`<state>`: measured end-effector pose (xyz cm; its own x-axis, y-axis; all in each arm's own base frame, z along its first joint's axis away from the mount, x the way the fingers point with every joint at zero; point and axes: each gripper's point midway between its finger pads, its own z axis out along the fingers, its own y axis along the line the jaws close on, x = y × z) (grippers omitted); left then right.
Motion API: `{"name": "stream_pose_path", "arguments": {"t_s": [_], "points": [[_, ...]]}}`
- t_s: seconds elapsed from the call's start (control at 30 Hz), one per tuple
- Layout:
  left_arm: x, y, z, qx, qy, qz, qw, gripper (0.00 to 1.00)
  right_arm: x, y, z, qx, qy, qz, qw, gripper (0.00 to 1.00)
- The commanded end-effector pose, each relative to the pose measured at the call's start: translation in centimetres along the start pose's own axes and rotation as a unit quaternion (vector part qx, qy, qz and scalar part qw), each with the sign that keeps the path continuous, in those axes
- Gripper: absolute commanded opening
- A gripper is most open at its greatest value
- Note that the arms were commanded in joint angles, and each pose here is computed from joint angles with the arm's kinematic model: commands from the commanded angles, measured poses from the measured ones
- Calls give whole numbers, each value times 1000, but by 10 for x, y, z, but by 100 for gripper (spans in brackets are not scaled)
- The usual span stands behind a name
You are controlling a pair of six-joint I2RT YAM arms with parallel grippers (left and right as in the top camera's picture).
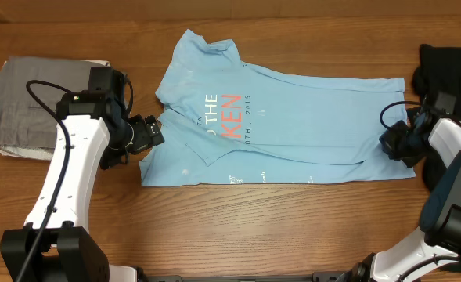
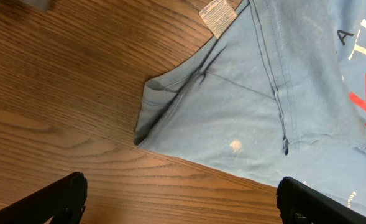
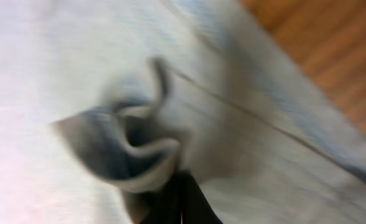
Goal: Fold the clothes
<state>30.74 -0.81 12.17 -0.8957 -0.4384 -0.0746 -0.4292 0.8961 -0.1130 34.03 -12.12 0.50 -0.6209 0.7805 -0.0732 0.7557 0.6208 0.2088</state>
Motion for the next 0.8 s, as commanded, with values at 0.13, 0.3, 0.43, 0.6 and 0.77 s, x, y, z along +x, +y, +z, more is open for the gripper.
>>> {"name": "stream_pose_path", "arguments": {"t_s": [0.13,0.3,0.43,0.6,0.77], "points": [[0,0,-4,1,-6,1,1000,100,-3,50,-9,-136,10,-12,991,5],[0,0,-4,1,-6,1,1000,100,-10,63,-12,-163,-7,-24,986,16],[0,0,-4,1,-6,1,1000,100,-16,67,-13,-170,-21,-30,985,31],[0,0,-4,1,-6,1,1000,100,-24,92,-34,-233,-28,-90,968,38],[0,0,-4,1,-6,1,1000,100,-39,104,-81,-229,-16,-90,969,43]]}}
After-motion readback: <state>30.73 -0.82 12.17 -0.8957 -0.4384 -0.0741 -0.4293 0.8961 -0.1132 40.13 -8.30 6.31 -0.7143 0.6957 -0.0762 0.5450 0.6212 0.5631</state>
